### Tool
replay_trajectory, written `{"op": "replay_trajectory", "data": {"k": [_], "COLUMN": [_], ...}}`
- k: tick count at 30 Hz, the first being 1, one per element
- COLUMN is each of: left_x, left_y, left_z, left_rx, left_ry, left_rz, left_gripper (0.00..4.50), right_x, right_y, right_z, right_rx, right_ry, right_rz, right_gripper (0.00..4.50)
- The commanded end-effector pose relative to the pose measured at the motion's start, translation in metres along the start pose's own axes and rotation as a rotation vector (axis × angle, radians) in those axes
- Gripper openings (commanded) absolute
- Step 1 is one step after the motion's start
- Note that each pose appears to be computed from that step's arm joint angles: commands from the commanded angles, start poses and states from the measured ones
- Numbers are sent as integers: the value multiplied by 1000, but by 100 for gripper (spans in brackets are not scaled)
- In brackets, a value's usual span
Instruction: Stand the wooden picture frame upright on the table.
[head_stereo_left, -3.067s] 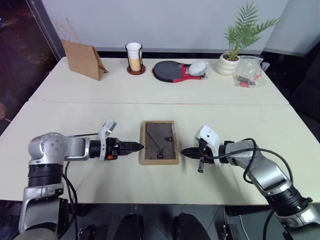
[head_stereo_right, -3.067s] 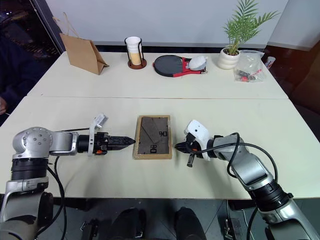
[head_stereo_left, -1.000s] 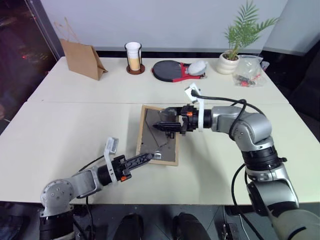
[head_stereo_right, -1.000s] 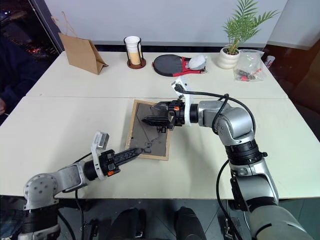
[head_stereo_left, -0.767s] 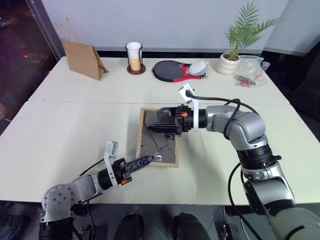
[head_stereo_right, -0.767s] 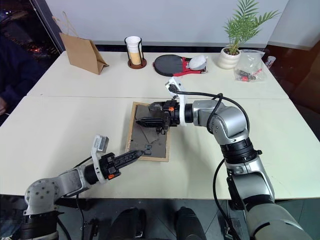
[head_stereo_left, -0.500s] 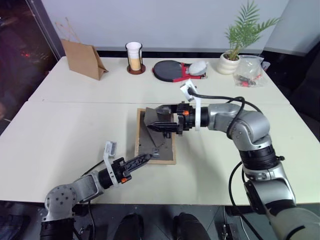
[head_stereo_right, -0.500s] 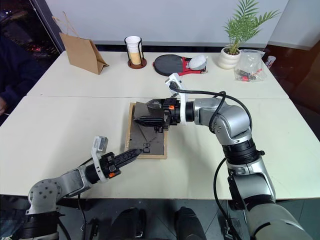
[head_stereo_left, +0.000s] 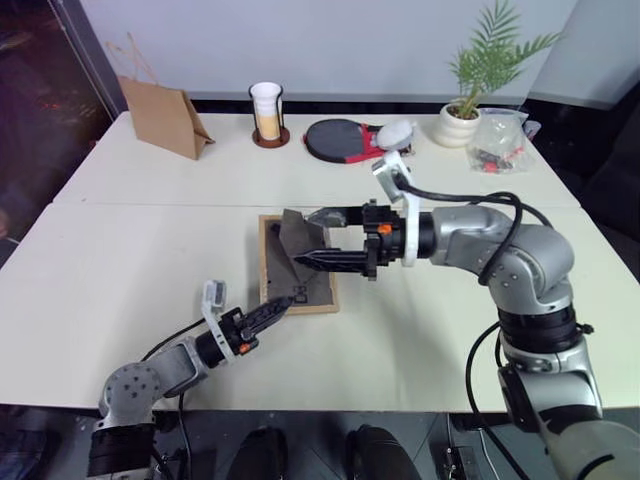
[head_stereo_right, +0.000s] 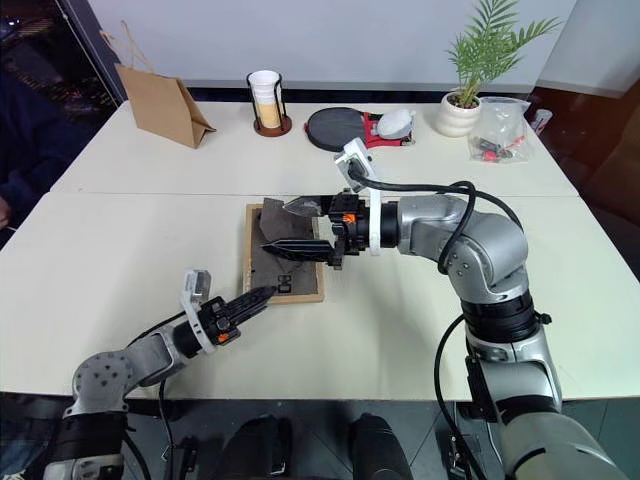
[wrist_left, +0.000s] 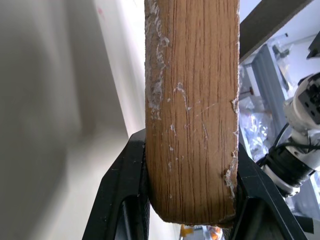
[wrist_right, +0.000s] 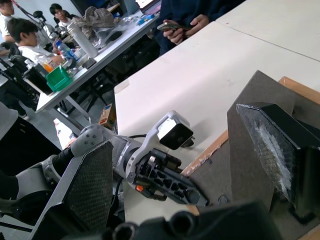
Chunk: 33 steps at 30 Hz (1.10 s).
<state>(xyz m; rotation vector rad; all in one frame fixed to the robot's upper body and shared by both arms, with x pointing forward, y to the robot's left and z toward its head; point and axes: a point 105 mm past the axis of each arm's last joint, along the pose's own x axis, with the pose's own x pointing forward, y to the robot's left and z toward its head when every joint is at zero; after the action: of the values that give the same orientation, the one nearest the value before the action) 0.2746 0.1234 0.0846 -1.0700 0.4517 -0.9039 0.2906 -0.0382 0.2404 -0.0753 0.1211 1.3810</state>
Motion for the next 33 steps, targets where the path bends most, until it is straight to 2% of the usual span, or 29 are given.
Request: {"op": "replay_trajectory", "data": {"k": [1,4,6,8,11,13,16,18,24,33], "left_x": [0,-3,-6,-9,-14,-18,-21,-21,-20,-30], "left_y": [-9,-14,-25,-35,-44,-47,-50,-52,-56,-55], "left_z": [6,5,4,3,3,3,4,5,2,-6], "left_rx": [34,35,24,18,5,-7,-20,-25,-47,-86], "left_ry": [-5,5,15,25,34,36,37,44,65,57], "left_rz": [-56,-83,-122,-147,-160,-159,-158,-155,-152,-142], "left_gripper": [108,108,108,108,108,108,108,108,108,108], "right_x": [-10,-24,-44,-54,-60,-58,-53,-42,-13,11], "right_y": [-6,-38,-76,-91,-98,-97,-92,-82,-68,-62], "right_z": [8,4,-6,-12,-10,-12,-19,-22,-25,-42], "right_rx": [-81,-243,-536,-781,-1177,-1378,-1599,-1729,-1923,-2027], "right_ry": [-14,42,194,293,318,302,274,197,22,-79], "right_rz": [-46,-222,-424,-482,-507,-488,-434,-382,-272,-130], "right_gripper": [446,446,446,446,446,446,446,446,446,446]}}
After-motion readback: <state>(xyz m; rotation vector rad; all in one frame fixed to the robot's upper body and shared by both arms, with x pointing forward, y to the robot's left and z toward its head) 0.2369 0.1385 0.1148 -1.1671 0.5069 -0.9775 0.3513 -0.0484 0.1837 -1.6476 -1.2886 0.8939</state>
